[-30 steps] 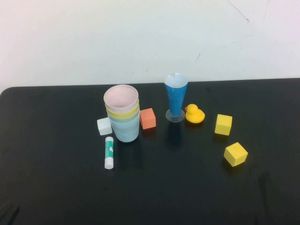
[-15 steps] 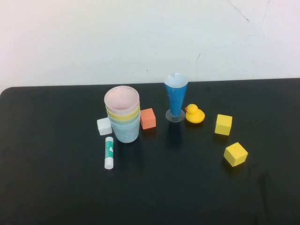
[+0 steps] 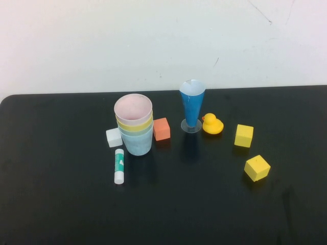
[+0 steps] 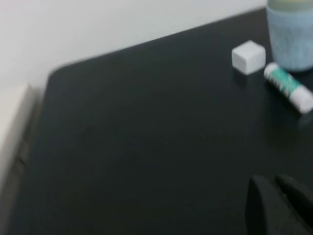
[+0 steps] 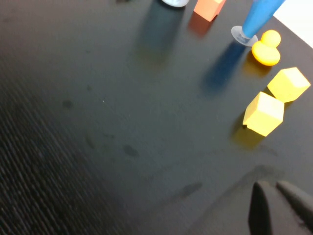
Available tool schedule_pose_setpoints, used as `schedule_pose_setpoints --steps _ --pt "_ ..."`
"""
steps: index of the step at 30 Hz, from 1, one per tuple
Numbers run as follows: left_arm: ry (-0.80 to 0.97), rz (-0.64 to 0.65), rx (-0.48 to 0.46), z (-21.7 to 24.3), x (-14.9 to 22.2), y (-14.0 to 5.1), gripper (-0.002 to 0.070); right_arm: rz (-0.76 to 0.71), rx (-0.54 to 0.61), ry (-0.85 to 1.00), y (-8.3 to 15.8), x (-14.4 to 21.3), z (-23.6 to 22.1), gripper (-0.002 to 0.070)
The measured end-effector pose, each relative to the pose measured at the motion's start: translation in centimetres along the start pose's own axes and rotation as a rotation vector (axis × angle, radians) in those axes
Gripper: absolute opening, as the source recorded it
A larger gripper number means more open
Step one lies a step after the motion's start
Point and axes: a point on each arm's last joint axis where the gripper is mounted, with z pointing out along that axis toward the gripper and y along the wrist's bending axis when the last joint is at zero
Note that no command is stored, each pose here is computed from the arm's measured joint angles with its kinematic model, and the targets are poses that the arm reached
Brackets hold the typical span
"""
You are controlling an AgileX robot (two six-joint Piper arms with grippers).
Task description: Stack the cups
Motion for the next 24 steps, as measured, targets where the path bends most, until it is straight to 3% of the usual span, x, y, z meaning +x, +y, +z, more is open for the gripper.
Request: schedule_pose_setpoints --steps 4,7,24 --pt "0.005 -0.215 -0.014 0.02 0.09 0.11 0.0001 0.0 0.0 0.0 0.0 0.0 0.0 -0.0001" --pt "0.005 -0.293 -0.018 0.01 0.1 0.15 0.0001 0.0 0.0 0.0 0.0 0.0 0.0 -0.0001" --pt "0.007 -0.312 -0.024 0.01 0.13 0.2 0.0001 0.0 0.0 0.0 0.0 0.0 0.0 -0.0001"
